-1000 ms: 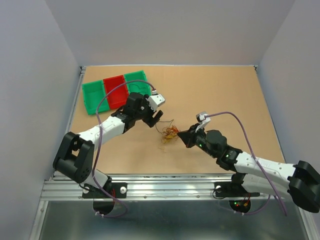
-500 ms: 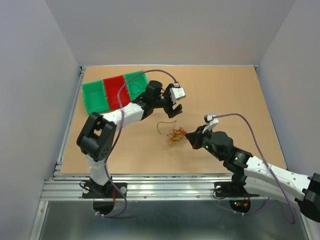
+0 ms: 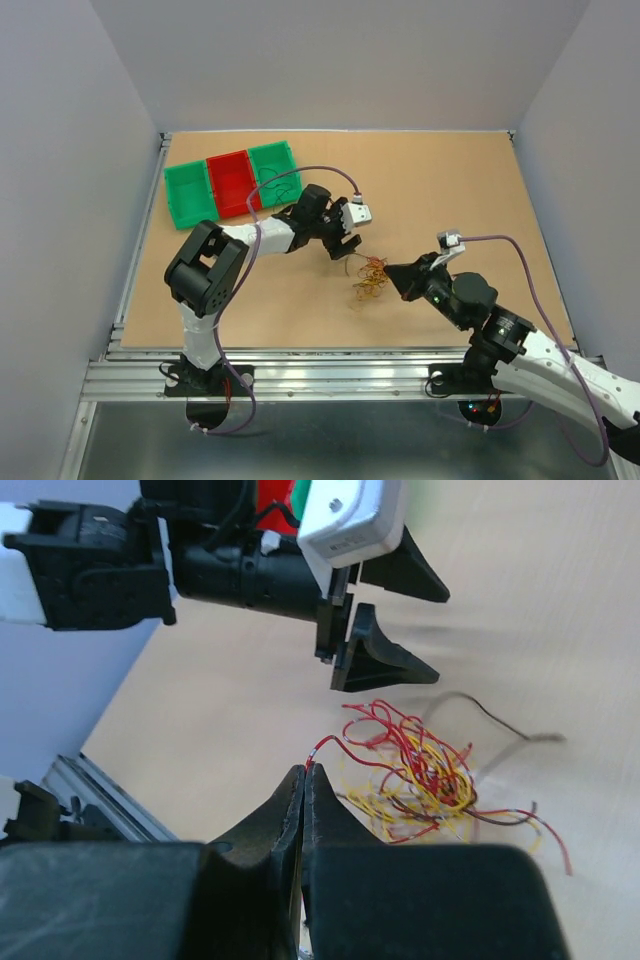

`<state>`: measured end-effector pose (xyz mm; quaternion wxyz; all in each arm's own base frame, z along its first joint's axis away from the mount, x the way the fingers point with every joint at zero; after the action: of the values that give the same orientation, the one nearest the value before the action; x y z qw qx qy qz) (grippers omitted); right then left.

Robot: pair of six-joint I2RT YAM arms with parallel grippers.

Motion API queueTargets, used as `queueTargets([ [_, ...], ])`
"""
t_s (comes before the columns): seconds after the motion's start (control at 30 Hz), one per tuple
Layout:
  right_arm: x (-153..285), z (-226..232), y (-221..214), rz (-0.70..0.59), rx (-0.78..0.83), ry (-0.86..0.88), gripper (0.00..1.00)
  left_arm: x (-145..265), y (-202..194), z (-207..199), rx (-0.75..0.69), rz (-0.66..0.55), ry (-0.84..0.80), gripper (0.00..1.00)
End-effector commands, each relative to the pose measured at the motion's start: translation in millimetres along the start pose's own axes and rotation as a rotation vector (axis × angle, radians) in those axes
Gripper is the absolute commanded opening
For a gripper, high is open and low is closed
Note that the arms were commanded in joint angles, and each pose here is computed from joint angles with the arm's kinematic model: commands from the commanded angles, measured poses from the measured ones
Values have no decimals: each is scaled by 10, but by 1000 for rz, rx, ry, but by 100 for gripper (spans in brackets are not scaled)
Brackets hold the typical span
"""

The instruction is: Untangle the cables

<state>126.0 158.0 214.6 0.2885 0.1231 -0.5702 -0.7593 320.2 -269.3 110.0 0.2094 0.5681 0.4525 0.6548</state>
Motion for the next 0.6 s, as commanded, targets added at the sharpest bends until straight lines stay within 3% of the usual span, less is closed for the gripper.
queueTargets([
  [0.0,92,-6,15,-6,-39,-7,1,-74,132,17,-27,7,74,73],
  [0.1,139,10,36,0,-52,10,0,-177,112,59,6,55,96,67],
  [0.33,106,4,21,26,-45,-14,1,-84,129,-48,-28,22,27,77],
  [0.57,3,77,188,20,-17,-26,0,234,330,17,-6,-117,84,78],
])
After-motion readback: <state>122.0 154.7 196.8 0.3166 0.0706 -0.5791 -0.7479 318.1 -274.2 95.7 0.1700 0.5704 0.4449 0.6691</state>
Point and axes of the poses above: each gripper's point midway between its finger pads, its own x axis back along the fingers, its own z axis along the line the jaws close on, y = z × x, the point moved 9 cm from there along x, back along the fingers, and after that the axes turned 12 degrees about x, right-handed, at the moved point
